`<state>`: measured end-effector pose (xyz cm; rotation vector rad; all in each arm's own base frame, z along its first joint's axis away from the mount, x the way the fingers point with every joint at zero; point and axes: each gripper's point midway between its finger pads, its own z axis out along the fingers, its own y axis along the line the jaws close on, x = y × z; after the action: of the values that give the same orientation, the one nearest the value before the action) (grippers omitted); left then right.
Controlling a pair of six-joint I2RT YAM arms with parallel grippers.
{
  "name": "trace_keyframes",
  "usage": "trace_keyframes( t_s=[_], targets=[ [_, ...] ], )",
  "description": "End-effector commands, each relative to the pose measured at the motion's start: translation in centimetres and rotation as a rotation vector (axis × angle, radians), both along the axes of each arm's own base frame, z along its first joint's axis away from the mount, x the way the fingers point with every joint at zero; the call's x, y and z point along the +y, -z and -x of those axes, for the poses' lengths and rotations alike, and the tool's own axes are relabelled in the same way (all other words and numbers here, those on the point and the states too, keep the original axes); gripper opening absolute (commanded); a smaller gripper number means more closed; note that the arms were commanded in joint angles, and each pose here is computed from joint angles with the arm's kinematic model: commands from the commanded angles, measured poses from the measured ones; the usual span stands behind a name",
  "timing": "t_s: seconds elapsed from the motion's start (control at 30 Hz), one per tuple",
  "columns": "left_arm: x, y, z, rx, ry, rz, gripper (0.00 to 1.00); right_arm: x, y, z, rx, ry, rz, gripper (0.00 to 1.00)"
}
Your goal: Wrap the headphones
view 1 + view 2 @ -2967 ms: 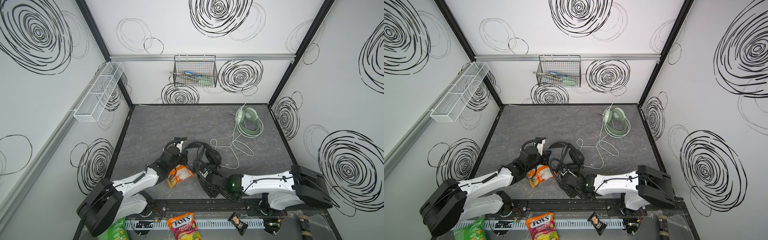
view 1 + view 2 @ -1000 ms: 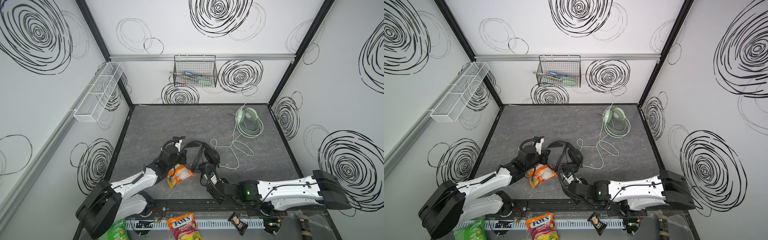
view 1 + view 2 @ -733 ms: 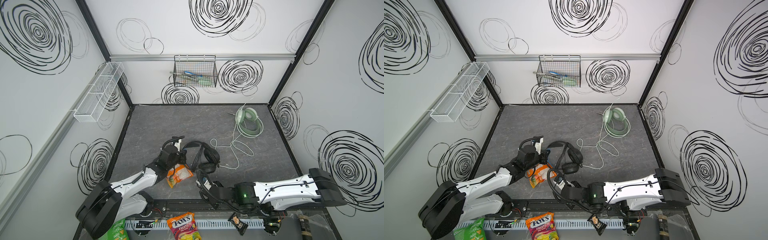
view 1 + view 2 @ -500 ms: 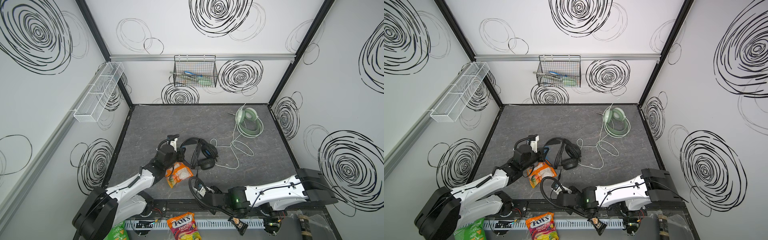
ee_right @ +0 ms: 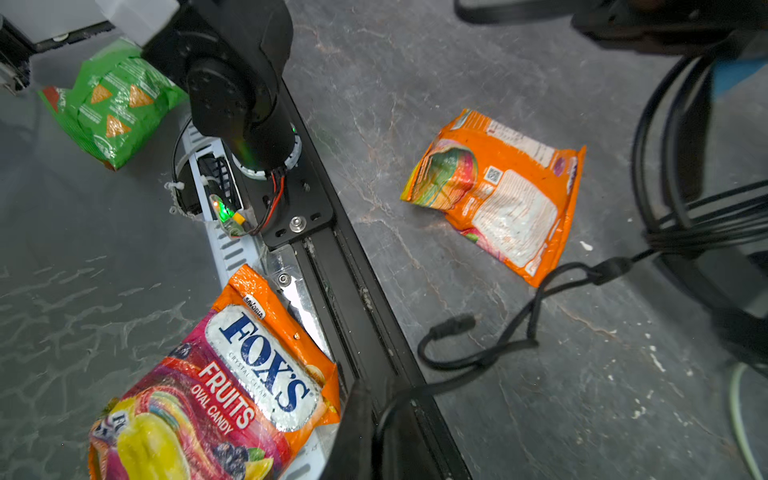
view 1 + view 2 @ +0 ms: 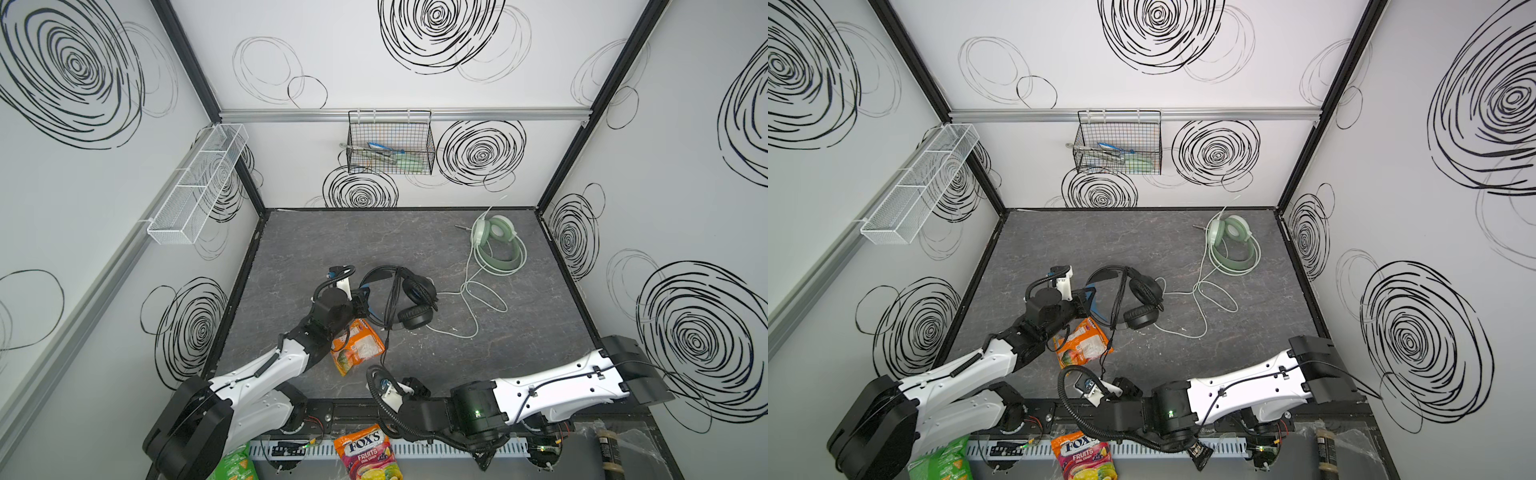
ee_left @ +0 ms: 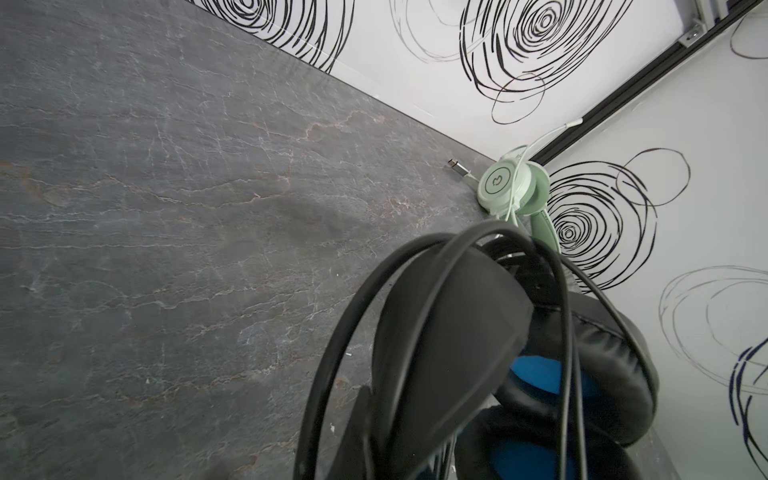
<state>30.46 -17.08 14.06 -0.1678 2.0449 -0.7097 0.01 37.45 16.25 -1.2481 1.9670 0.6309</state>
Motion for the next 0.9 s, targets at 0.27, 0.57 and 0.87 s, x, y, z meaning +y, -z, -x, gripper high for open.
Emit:
trace_keyframes(
  t_s=[0.27,0.57,0.87],
  targets=[
    [-0.2,-2.6,-0.3,-0.131,-0.006,-0.072,0.00,-6.9,-7.3,-7.8,-0.193,0.204,-0.062,0.00],
    [-0.8,-1.8,1.0,-0.123,0.034,-0.127,0.00,-11.9,-5.4,-16.1,-0.187,0.429,0.011,0.00],
    [-2.4,-1.5,2.0,-0.104,0.095,-0.100,0.00,-9.9,-3.7,-21.1,-0.239,0.428,0.049,0.00]
  ],
)
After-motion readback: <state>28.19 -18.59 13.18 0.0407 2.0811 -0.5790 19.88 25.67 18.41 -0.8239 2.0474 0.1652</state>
